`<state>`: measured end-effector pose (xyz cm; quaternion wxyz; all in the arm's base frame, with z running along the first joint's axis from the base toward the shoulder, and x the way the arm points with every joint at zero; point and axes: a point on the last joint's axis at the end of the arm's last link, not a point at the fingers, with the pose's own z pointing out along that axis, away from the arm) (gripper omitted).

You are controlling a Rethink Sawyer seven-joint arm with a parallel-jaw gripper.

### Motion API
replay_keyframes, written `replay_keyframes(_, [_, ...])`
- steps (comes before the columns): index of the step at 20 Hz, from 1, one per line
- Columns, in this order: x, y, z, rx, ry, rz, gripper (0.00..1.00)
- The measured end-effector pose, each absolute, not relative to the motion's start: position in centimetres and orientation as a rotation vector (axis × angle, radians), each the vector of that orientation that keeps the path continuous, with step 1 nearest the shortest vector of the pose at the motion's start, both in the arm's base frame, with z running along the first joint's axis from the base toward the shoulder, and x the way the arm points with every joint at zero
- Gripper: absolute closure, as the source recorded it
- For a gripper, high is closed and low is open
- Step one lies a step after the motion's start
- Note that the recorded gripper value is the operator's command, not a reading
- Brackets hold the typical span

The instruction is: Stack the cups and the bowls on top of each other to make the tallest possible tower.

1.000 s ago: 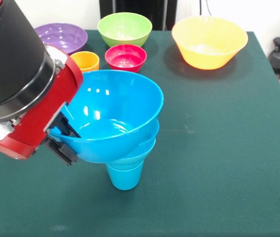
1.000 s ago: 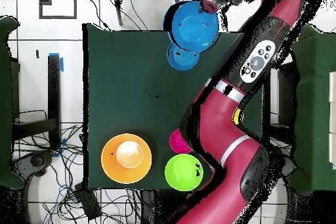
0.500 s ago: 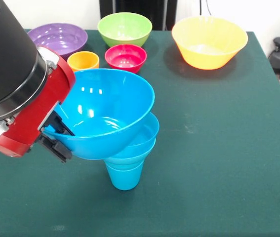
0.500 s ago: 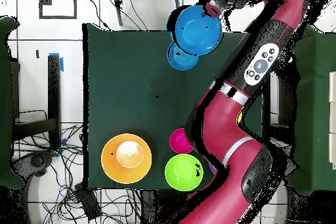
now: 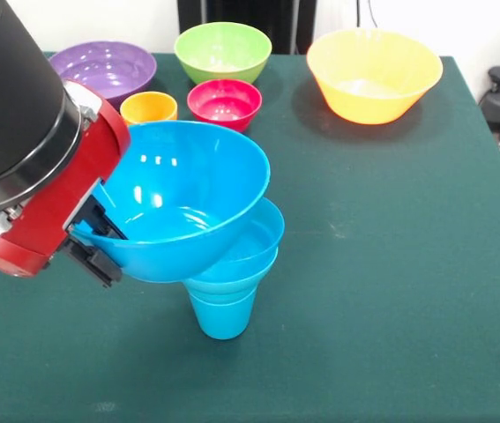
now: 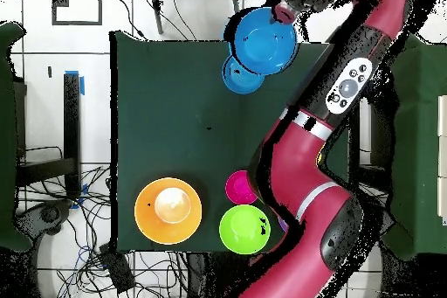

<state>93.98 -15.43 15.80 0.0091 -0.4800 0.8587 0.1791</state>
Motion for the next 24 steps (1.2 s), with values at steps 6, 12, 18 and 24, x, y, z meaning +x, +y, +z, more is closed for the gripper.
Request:
replay_keyframes(6, [94.0, -15.4, 16.7, -1.508, 2.658, 0.556, 1.0])
replay_keyframes(12, [93.9, -15.7, 17.9, -1.52, 2.645, 0.537, 1.0])
replay_keyframes(18, [93.6, -15.7, 18.5, -1.528, 2.628, 0.534, 1.0])
replay_keyframes(24, [93.1, -15.1, 18.9, -1.502, 2.639, 0.544, 1.0])
